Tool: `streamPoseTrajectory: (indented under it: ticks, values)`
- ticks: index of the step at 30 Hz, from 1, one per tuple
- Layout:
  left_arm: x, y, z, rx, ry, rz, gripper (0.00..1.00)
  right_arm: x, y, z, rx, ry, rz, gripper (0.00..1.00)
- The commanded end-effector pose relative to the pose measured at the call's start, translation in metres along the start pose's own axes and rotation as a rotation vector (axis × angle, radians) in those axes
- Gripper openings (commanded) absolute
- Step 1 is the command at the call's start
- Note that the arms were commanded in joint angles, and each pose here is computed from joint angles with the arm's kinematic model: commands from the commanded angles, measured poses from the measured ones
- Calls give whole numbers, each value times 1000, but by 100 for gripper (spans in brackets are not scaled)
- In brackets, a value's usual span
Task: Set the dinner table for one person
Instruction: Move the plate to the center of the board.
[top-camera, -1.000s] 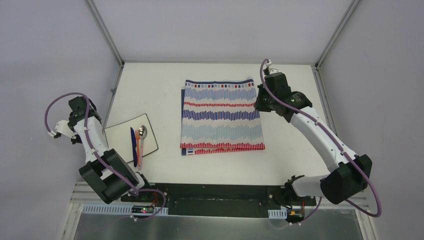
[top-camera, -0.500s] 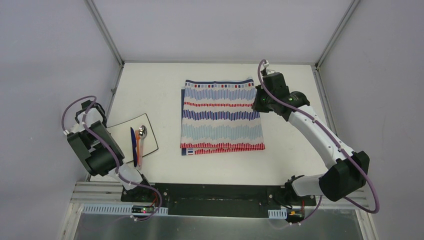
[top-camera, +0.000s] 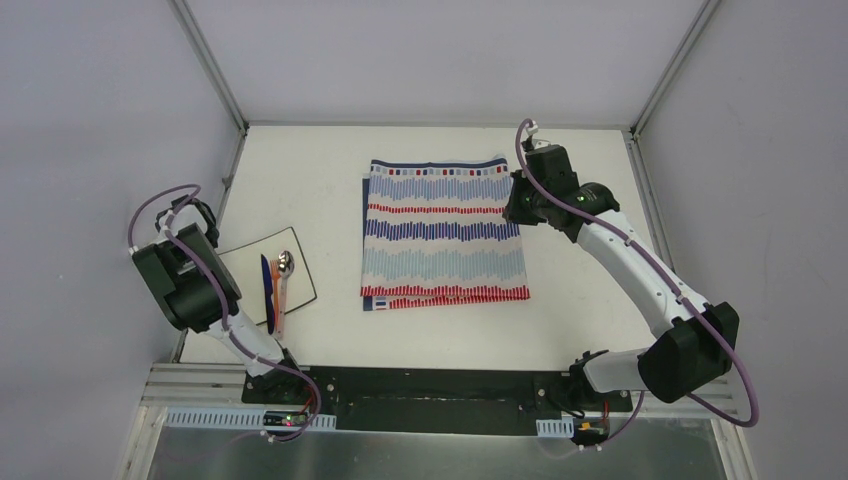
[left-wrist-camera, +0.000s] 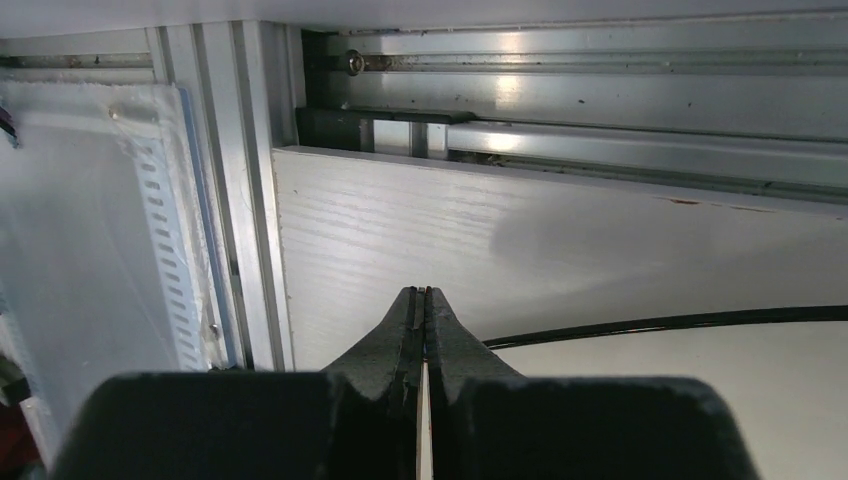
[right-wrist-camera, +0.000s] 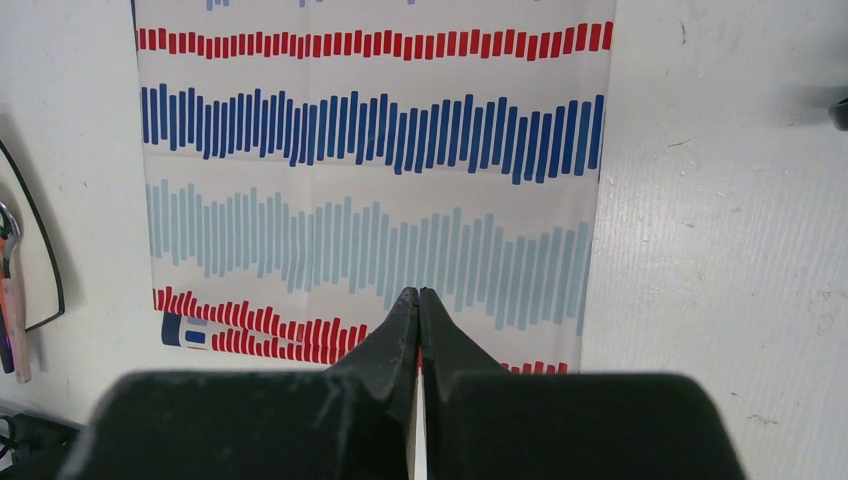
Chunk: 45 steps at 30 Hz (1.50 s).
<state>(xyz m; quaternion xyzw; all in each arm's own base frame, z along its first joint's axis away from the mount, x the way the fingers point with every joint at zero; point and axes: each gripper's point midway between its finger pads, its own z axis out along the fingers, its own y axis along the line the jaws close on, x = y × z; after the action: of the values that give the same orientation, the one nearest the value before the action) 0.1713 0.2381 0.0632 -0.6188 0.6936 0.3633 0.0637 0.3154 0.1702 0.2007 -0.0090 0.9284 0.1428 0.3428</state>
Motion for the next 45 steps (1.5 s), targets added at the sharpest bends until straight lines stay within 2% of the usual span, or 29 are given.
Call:
streamPoseTrajectory:
  ticks: [1, 13, 20, 45]
  values:
    - [0, -12, 0, 7, -4, 29, 0, -6, 3, -1, -10, -21, 17, 0]
    - [38, -67, -5, 167, 95, 116, 0, -5, -1, 1, 5, -25, 17, 0]
    - [54, -93, -14, 240, 106, 136, 0, -3, -3, 0, 14, -26, 13, 0]
    - [86, -202, -103, 505, 56, 274, 0, 15, -13, 0, 35, -1, 23, 0]
